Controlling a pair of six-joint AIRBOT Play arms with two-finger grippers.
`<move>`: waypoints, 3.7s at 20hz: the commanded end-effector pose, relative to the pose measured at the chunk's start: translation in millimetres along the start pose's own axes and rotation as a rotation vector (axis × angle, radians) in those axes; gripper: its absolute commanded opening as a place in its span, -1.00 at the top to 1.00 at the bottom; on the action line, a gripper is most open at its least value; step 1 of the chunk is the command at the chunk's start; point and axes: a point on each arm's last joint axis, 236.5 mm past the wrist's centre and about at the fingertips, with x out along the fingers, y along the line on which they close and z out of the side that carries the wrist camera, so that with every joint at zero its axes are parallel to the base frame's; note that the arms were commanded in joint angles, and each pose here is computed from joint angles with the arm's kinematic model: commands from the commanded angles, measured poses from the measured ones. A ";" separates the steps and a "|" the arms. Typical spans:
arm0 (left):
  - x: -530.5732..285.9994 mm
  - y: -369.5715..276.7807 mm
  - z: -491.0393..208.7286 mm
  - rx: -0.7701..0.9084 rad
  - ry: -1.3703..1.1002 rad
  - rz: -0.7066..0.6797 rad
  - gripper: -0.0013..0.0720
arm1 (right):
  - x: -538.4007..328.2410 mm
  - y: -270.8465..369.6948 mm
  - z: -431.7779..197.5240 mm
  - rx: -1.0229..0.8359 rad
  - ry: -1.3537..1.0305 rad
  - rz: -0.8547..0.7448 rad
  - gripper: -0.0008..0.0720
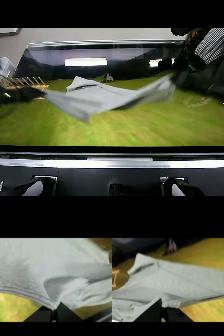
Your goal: Fold the clothes and pants, and hang the long-sleeved shirts on hangers.
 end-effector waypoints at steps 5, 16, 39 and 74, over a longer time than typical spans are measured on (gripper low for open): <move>-222.0 -142.2 98.9 0.215 -0.586 0.276 0.92 | -218.9 171.1 109.3 -0.340 -0.527 -0.032 0.89; -289.7 -144.2 87.6 0.188 -0.763 0.452 0.92 | -233.5 135.1 81.4 -0.211 -0.439 -0.201 0.89; 222.6 202.1 11.7 -0.039 0.259 0.418 0.92 | 199.3 -241.6 -63.0 0.187 0.424 -0.341 0.89; 10.9 169.1 -175.1 -0.424 0.472 0.416 -0.10 | -11.7 -233.7 -150.2 0.422 0.708 -0.459 -0.06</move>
